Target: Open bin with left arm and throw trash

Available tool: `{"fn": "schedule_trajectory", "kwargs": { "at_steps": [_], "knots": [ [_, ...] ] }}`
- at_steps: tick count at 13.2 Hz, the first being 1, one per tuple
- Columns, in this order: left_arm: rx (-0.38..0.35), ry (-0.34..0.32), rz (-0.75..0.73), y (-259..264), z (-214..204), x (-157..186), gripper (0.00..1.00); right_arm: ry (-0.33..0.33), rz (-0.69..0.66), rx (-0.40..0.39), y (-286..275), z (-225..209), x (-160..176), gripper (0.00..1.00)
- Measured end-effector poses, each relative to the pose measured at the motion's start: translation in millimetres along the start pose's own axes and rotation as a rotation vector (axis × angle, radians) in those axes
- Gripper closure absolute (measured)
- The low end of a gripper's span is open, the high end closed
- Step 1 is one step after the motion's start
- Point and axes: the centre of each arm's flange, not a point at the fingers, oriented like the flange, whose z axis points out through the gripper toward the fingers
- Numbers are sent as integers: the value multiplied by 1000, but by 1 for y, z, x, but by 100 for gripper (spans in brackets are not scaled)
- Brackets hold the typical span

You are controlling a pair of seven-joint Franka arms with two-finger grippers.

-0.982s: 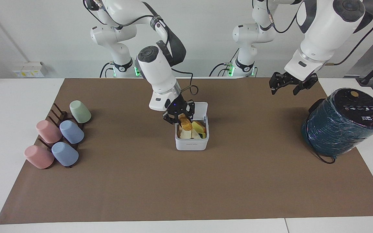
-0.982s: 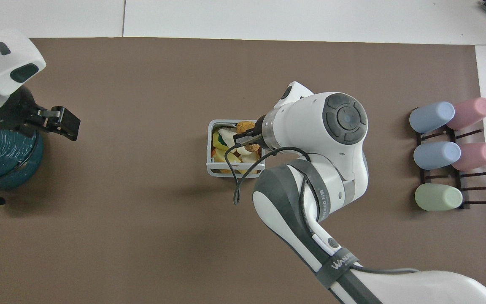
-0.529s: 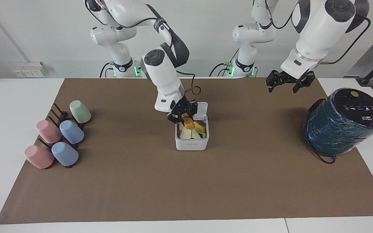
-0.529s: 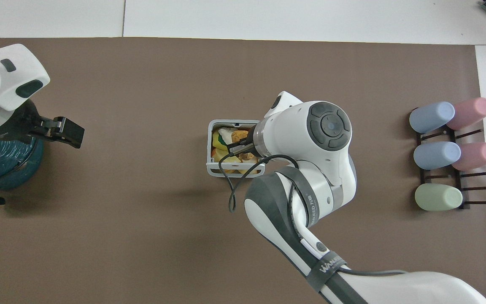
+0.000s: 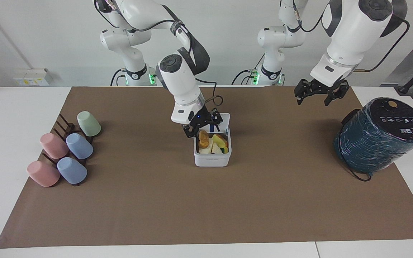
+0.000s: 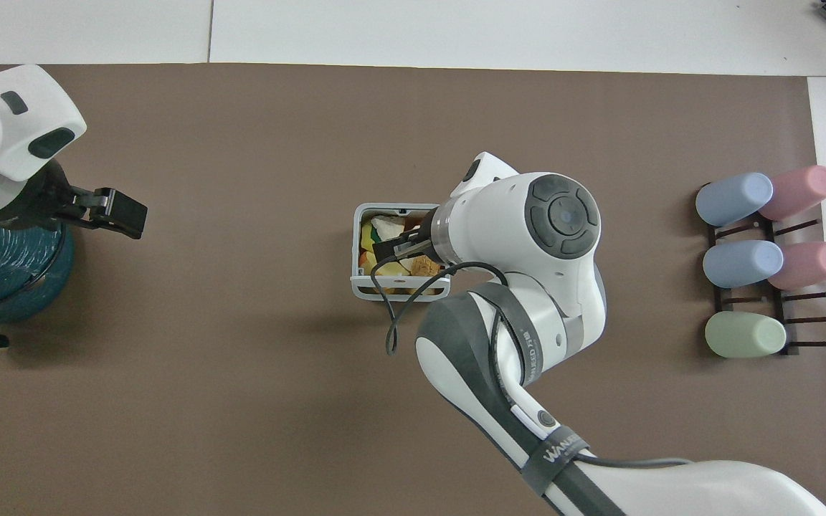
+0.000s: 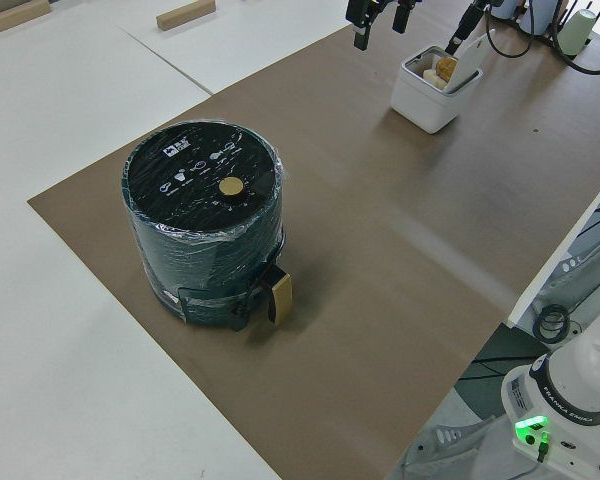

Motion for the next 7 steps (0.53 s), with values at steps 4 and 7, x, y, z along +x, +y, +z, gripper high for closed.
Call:
{"fn": "schedule_trajectory", "kwargs": {
  "at_steps": [4, 7],
  "knots": [
    [-1, 16, 3, 1, 0, 2, 0, 42, 26, -21, 23, -14, 12, 0],
    [-14, 26, 6, 4, 1, 4, 0, 123, 22, -144, 83, -58, 32, 0]
  ]
}}
